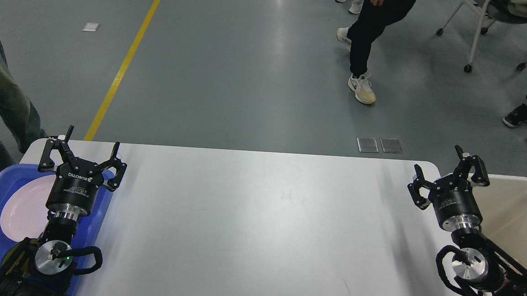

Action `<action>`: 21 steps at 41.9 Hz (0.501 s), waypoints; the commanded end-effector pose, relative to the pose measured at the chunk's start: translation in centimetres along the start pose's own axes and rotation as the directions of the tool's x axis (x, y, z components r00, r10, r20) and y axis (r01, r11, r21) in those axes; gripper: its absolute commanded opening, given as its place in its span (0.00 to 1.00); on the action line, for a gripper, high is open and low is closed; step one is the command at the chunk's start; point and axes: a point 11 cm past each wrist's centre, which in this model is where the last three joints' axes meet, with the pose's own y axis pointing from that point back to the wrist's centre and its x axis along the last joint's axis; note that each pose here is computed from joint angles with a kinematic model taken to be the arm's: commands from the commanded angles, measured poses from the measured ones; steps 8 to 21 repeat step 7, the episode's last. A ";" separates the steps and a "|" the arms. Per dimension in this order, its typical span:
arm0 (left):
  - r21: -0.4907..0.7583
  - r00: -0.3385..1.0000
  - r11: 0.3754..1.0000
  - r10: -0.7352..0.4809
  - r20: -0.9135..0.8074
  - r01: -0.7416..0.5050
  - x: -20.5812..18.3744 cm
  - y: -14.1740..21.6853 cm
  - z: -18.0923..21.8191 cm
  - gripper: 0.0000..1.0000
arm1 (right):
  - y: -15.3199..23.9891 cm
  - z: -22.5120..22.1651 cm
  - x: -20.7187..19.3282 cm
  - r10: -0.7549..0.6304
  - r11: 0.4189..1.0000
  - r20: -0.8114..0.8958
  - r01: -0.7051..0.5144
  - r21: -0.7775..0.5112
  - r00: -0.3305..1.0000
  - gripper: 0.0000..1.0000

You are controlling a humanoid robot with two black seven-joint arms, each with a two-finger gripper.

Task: Tidy desktop

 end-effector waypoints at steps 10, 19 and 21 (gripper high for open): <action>0.000 1.000 1.000 -0.001 0.000 0.001 0.0 0.0 0.0 0.97 | 0.0 -0.4 0.1 0.008 1.000 0.007 -0.008 0.022 1.000 1.00; 0.000 1.000 1.000 -0.001 0.000 0.001 0.0 0.0 0.0 0.97 | 0.0 -0.4 0.1 0.008 1.000 0.007 -0.008 0.022 1.000 1.00; 0.000 1.000 1.000 -0.001 0.000 0.001 0.0 0.0 0.0 0.97 | 0.0 -0.4 0.1 0.008 1.000 0.007 -0.008 0.022 1.000 1.00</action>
